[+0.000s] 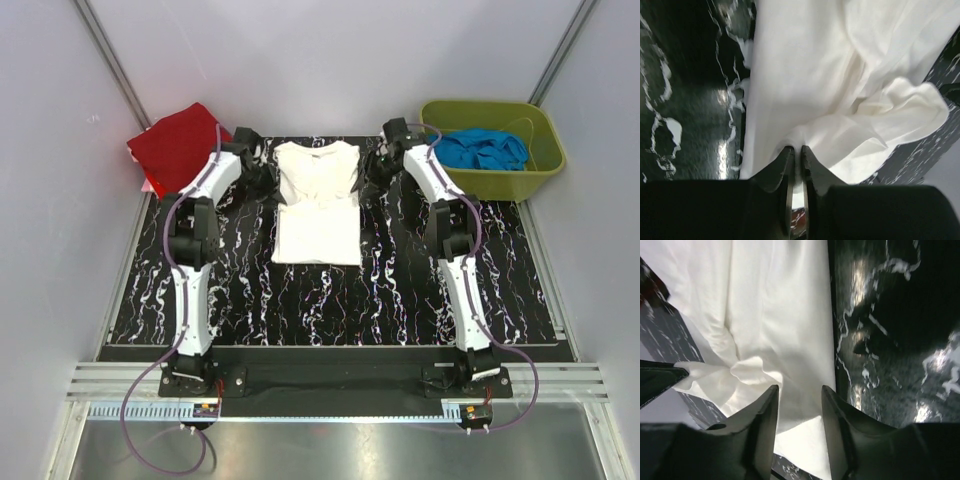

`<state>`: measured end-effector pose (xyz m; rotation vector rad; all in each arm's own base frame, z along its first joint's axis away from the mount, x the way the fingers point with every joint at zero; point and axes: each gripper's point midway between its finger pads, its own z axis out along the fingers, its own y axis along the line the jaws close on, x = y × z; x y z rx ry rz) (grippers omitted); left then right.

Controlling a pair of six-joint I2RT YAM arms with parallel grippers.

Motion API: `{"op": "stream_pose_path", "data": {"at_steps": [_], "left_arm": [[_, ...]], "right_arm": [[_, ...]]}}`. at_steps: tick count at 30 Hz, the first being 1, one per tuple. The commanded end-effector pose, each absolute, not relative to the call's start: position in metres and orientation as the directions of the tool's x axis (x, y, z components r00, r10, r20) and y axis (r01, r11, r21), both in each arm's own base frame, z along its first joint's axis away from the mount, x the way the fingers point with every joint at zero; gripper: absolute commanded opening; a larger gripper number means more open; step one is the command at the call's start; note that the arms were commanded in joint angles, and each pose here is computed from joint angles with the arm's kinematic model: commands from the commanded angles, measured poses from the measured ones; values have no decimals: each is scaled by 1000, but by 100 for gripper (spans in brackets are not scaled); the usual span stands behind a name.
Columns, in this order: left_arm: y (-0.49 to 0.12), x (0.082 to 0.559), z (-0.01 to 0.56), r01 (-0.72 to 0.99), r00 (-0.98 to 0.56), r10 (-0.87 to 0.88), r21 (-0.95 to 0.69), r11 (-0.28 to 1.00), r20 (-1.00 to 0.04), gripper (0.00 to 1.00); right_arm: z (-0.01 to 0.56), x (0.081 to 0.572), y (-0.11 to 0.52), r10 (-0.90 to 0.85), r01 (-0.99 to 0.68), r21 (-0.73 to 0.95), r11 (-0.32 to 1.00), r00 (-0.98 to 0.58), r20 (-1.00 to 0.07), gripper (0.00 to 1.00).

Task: Fold and stack the t-shirts
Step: Fold the tshirt

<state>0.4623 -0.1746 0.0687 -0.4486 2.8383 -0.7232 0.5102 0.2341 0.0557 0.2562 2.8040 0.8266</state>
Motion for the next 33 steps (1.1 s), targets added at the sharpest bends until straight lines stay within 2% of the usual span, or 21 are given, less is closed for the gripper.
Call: {"op": "stream_pose_path", "data": {"at_steps": [1, 2, 3, 4, 5, 6, 7, 8, 9, 10, 12, 14, 16, 17, 19, 21, 24, 25, 28, 33], "left_arm": [[-156, 499, 102, -274, -902, -415, -581, 766, -122, 17], [-154, 507, 118, -260, -893, -425, -598, 759, -151, 20], [-151, 511, 127, -245, -888, -426, -609, 754, -170, 35], [-152, 513, 137, -223, -886, -420, -617, 755, -194, 41], [-152, 513, 153, -190, -881, -412, -626, 756, -231, 46], [-153, 512, 160, -166, -882, -401, -631, 758, -249, 48], [-153, 509, 164, -160, -881, -398, -632, 758, -254, 60], [-153, 500, 170, -153, -883, -393, -632, 759, -258, 69], [-156, 497, 172, -131, -884, -380, -634, 762, -273, 72], [-158, 491, 172, -123, -886, -372, -632, 765, -278, 72], [-162, 473, 172, -104, -889, -352, -619, 778, -293, 74], [-165, 449, 167, -101, -895, -336, -602, 792, -292, 78], [-170, 438, 165, -78, -886, -324, -582, 809, -331, 88], [-168, 425, 161, -77, -880, -322, -565, 822, -350, 99], [-165, 399, 149, -83, -877, -313, -527, 846, -364, 99], [-165, 388, 140, -82, -875, -315, -530, 844, -367, 99], [-157, 359, 110, -125, -890, -322, -504, 854, -324, 99], [-153, 343, 96, -142, -899, -321, -494, 858, -299, 99], [-153, 329, 77, -150, -898, -335, -515, 844, -287, 92], [-157, 319, 62, -172, -895, -361, -544, 821, -263, 84]], "right_arm": [[101, 535, 230, 262, 84, 641, 763, -947, -188, 49], [115, 543, 225, 281, 76, 659, 748, -936, -211, 53], [133, 544, 222, 287, 55, 664, 745, -926, -245, 54], [132, 540, 218, 290, 69, 653, 755, -927, -237, 56], [135, 541, 214, 288, 52, 635, 771, -917, -274, 57], [167, 537, 212, 291, 15, 636, 772, -898, -331, 57], [148, 522, 207, 287, 54, 618, 785, -915, -285, 57], [155, 522, 206, 289, 32, 617, 787, -901, -323, 58], [181, 513, 206, 289, -1, 619, 785, -884, -368, 58], [162, 497, 205, 282, 27, 607, 794, -902, -328, 58], [180, 484, 217, 257, -35, 614, 789, -888, -381, 58], [165, 467, 225, 219, -50, 610, 791, -908, -358, 58], [147, 446, 239, 163, -63, 610, 790, -938, -307, 57], [139, 438, 241, 142, -60, 601, 797, -948, -284, 56], [113, 415, 241, 98, -51, 554, 831, -967, -236, 56], [109, 399, 237, 90, -48, 529, 847, -969, -232, 57], [81, 359, 224, 99, 10, 505, 863, -984, -150, 62], [80, 353, 225, 99, 8, 516, 856, -984, -150, 67], [70, 332, 220, 93, 13, 524, 852, -988, -127, 81], [53, 316, 218, 89, 30, 534, 845, -992, -85, 82]]}}
